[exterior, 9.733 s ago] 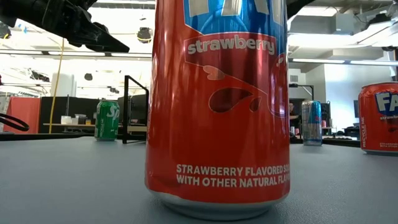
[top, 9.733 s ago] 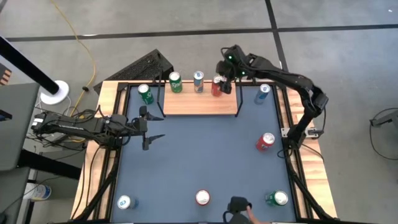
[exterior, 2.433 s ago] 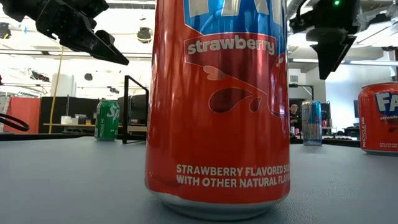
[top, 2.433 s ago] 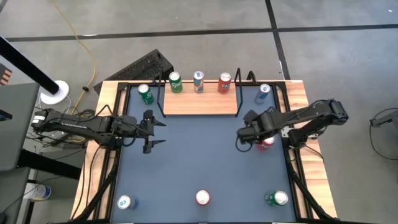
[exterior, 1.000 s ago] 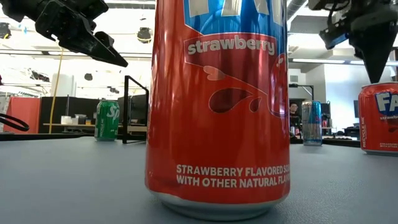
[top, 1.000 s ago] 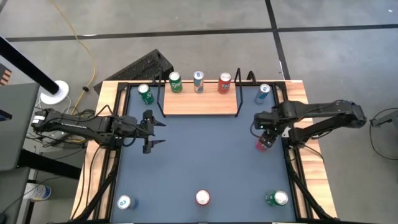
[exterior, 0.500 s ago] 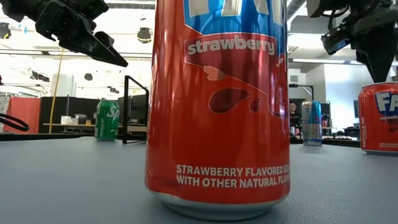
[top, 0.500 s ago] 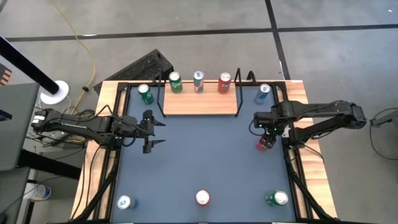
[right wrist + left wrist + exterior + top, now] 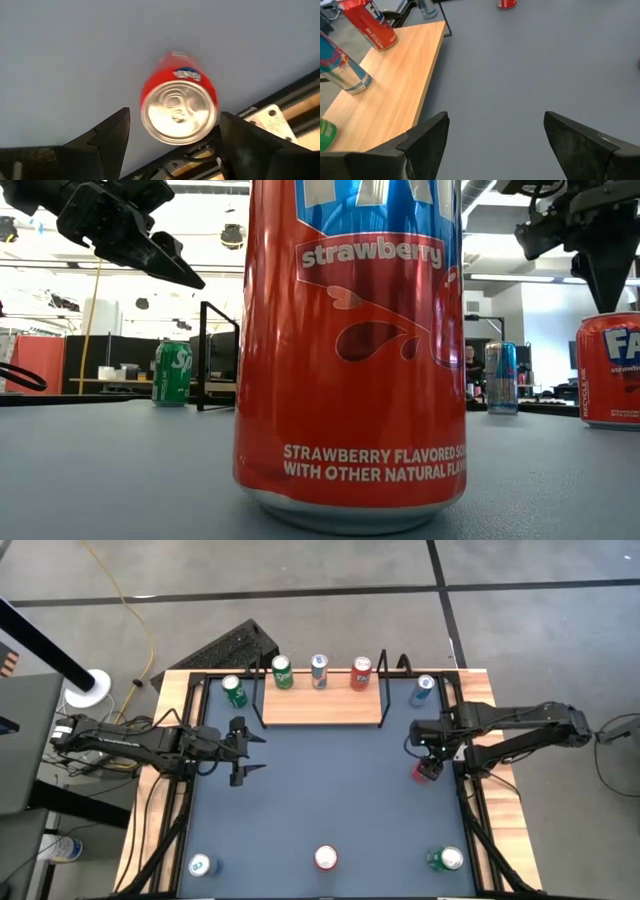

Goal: Place canned beverage on shelf
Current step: Put the top orange soda can on the shelf aligned with the other orange soda can

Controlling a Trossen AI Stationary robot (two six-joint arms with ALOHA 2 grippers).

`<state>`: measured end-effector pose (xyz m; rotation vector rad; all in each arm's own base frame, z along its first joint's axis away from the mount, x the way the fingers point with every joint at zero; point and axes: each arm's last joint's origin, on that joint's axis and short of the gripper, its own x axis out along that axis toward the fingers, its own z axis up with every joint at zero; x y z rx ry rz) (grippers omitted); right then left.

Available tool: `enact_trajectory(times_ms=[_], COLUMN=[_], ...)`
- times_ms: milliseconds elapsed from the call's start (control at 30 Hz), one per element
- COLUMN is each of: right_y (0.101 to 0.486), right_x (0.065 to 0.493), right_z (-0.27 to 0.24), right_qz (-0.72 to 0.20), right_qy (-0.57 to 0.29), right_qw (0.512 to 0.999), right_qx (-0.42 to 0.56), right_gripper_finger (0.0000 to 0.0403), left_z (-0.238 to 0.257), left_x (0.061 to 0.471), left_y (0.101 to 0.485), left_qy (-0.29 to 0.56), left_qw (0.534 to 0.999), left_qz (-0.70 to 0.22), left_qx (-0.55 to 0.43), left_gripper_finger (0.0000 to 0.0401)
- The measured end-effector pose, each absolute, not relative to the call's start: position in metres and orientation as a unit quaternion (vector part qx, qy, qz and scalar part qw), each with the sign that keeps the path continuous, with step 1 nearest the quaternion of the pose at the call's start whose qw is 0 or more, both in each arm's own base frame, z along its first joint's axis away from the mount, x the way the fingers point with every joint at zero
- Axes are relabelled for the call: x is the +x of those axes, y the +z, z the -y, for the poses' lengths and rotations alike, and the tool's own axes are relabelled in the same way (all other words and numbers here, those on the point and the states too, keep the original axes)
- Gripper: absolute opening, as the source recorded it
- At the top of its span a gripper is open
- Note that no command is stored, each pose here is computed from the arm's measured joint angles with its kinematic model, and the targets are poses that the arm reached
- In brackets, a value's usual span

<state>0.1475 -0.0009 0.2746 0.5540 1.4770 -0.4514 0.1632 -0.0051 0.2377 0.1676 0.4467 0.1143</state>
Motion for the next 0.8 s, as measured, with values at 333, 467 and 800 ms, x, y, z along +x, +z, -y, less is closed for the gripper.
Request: enact_trajectory(times_ms=[333,467,800], right_y=[0.274,0.272,0.262], right_x=[0.148,0.152,0.161], right_z=[-0.010,-0.013,-0.013], right_qz=[-0.656,-0.662,-0.691], right_qy=[-0.211,-0.210,-0.223], right_qw=[0.685,0.681,0.658], right_qx=[0.238,0.231,0.198], right_gripper_finger=[0.0294,0.0294,0.0294], left_z=[0.005,0.005,0.005], left_x=[0.163,0.163,0.163], left_y=[0.238,0.238,0.238], left_qy=[0.057,0.057,0.057], left_qw=[0.970,0.970,0.970], left_qz=[-0.222,-0.222,-0.222], left_qx=[0.083,0.083,0.083], left_gripper_finger=[0.0316,0.0316,0.0316])
